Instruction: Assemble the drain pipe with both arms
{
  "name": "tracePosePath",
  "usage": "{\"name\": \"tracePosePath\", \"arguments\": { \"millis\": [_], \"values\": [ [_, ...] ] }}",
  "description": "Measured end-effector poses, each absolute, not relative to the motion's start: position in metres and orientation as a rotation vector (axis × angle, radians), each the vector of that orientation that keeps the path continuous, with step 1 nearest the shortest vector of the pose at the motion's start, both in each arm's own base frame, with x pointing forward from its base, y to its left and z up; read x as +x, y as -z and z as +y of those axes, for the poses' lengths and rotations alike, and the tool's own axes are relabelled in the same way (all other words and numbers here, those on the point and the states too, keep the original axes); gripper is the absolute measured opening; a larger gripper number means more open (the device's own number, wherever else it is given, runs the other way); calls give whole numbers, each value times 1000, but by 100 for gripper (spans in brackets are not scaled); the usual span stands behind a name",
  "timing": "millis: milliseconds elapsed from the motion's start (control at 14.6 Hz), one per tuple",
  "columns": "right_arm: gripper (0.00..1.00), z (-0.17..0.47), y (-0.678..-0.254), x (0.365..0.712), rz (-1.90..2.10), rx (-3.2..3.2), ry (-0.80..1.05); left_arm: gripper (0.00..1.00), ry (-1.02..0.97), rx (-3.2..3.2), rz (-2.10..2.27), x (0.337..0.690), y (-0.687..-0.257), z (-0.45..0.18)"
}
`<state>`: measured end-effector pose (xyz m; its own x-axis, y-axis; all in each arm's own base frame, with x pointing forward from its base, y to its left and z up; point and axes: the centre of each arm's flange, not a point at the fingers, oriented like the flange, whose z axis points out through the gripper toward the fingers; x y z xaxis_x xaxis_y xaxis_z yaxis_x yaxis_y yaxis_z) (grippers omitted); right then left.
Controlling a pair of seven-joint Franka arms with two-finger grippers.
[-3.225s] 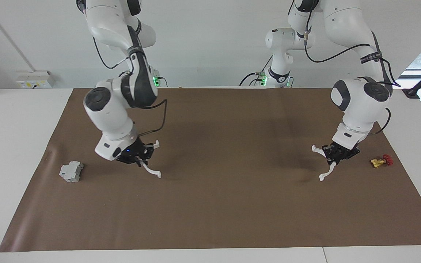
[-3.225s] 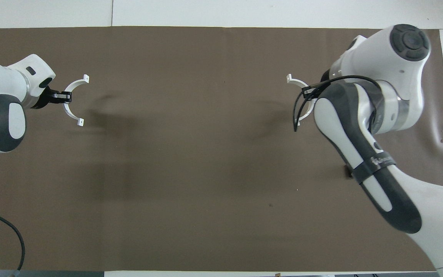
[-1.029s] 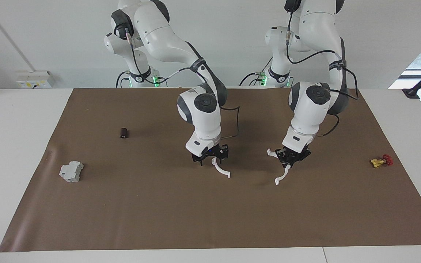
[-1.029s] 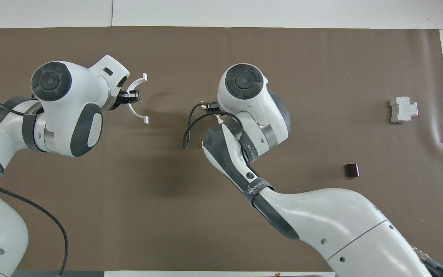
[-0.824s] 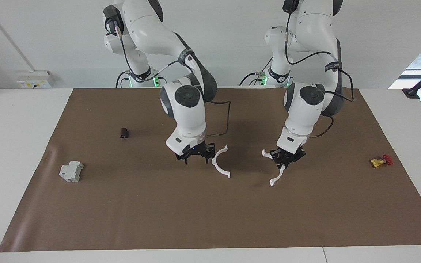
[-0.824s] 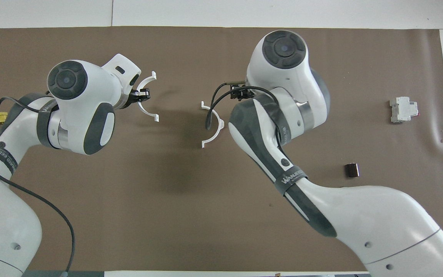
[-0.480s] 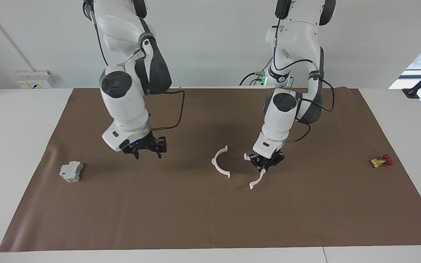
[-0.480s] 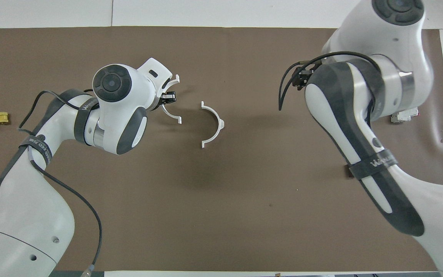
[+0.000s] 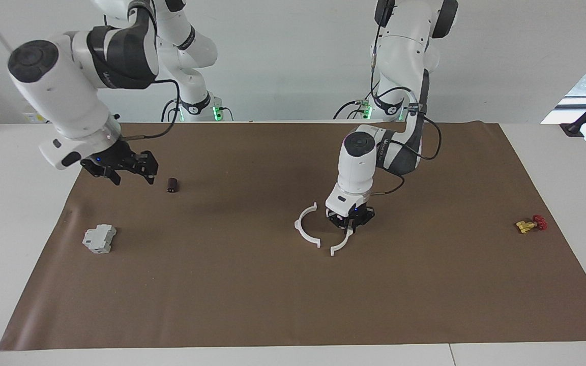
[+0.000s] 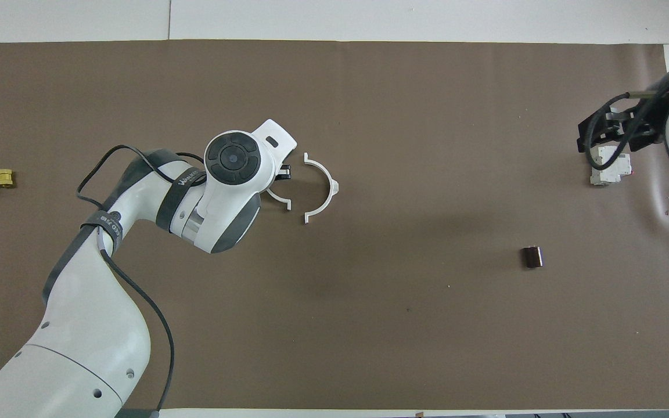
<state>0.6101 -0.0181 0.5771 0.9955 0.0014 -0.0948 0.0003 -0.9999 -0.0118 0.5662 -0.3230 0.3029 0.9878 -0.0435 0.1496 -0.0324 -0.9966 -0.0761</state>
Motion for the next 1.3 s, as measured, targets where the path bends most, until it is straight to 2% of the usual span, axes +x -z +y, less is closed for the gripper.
{"name": "tracePosePath", "arguments": {
  "millis": [137,343,549,618,1304],
  "values": [
    [86,-35,-587,593,-19,-3119,-183,21,234,-3047,63,561,-300,-327],
    [91,-42,-576,567,-30,-3114,-226,21,231,-3044,85,554,-299,-334],
    [95,-38,-564,557,-41,-3113,-220,21,230,-3043,98,547,-299,-341],
    [100,-36,-561,555,-45,-3111,-231,21,230,-3044,101,546,-299,-343],
    [100,-29,-550,547,-68,-3108,-237,21,251,-3053,129,540,-300,-353]
  ]
}}
